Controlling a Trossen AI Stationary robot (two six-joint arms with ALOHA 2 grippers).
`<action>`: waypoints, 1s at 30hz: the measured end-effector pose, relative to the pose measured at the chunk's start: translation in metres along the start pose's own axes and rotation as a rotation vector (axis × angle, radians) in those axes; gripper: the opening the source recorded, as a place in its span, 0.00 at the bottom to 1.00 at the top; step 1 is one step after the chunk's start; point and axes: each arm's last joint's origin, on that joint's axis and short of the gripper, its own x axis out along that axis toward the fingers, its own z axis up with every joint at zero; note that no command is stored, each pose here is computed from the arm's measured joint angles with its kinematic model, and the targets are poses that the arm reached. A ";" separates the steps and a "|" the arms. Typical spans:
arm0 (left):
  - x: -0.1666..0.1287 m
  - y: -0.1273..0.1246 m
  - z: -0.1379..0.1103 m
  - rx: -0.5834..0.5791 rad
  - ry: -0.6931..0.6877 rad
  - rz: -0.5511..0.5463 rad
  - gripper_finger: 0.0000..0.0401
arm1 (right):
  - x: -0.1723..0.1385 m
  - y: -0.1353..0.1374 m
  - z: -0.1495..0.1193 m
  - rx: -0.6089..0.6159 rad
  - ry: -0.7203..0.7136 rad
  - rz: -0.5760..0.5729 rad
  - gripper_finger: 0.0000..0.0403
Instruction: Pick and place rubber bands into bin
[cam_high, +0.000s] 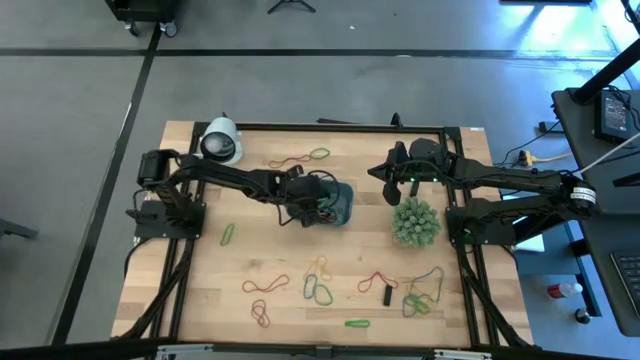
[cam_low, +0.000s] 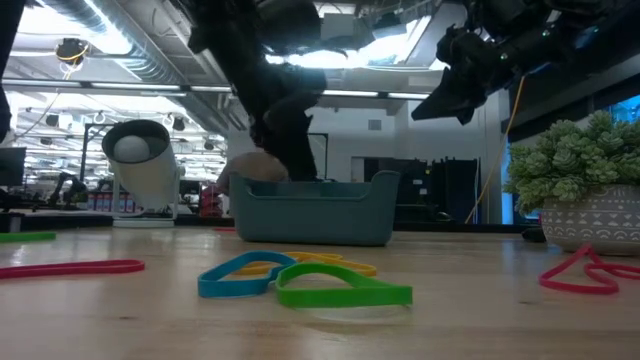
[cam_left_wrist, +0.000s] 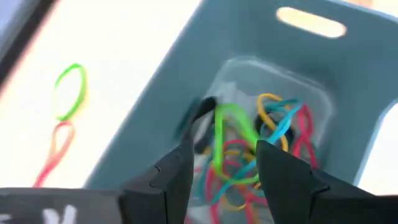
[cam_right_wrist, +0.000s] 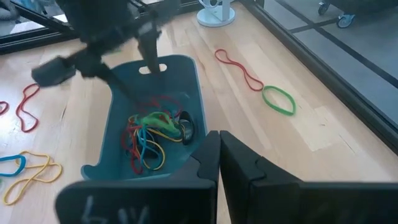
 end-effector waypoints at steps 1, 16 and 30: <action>-0.004 0.002 0.001 -0.001 -0.006 0.017 0.42 | 0.000 0.000 0.000 0.000 0.003 0.000 0.04; -0.053 0.040 -0.014 -0.001 0.130 0.338 0.36 | 0.020 -0.003 -0.012 0.017 0.092 -0.005 0.04; -0.063 0.061 -0.088 -0.124 0.085 0.291 0.20 | 0.025 -0.004 -0.013 0.014 0.092 -0.005 0.04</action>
